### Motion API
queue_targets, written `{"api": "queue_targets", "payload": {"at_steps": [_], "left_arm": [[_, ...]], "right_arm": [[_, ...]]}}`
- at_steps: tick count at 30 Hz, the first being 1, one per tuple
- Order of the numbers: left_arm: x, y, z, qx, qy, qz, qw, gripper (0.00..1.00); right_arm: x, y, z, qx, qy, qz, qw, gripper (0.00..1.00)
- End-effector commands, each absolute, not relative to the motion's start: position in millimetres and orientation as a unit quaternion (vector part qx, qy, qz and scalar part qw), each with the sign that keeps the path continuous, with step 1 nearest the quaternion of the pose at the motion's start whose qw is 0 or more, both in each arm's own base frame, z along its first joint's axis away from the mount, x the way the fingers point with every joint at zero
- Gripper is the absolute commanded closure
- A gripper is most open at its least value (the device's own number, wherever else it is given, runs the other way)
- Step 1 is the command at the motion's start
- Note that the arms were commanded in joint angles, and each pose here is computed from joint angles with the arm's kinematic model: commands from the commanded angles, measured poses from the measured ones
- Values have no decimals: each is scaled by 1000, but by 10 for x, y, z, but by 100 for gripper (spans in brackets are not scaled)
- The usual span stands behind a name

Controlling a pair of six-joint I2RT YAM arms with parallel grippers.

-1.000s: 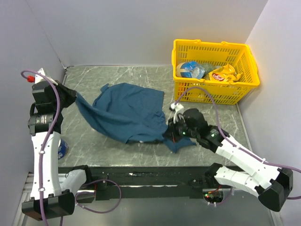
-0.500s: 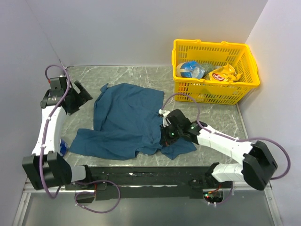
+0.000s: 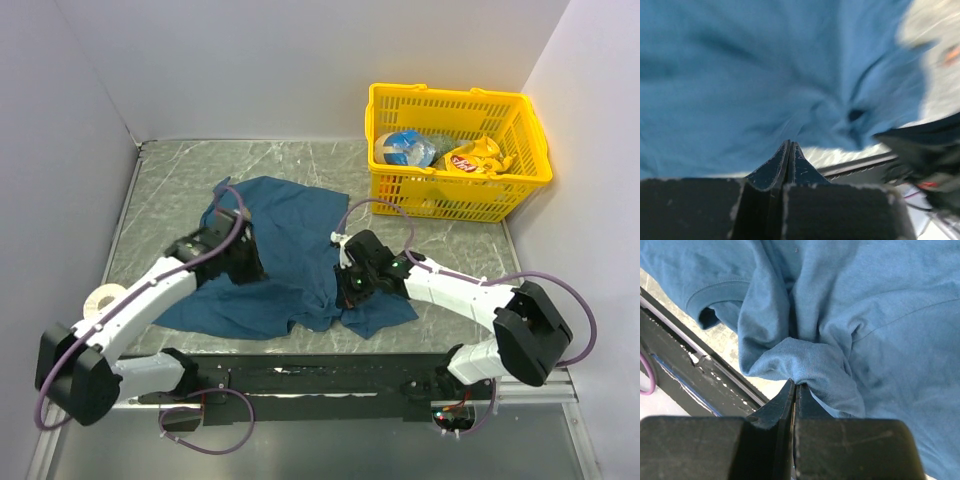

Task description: Pin the brooch onto the clothing

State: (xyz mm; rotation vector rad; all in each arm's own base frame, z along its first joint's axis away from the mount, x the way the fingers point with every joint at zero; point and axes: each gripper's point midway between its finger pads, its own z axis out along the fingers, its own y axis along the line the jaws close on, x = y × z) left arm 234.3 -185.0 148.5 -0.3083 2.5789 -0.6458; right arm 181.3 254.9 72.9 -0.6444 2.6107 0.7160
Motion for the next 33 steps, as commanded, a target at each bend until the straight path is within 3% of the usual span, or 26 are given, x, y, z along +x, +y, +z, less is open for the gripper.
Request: {"api": "queue_targets", "payload": {"at_steps": [1,8,17,30,33], "left_arm": [[2101,-1978,1269,-137,949,-200,200,99],[1830,-2246,742,-110,968,-162,154,99],[1498,-2114,122,-120,982,-113,93,99],[985,-1535,145,-193,978,-56,60,99],[960,-1380,229,-207,975,-36,76,99]], "right_arm": [[1854,2600,783,-224,923,253,184,100],[1827,2574,616,-217,933,240,157,100],[1740,2463,443,-217,946,209,119,100],[1364,2339,448,-245,946,202,60,100],[1266,2365,506,-262,942,202,50,93]]}}
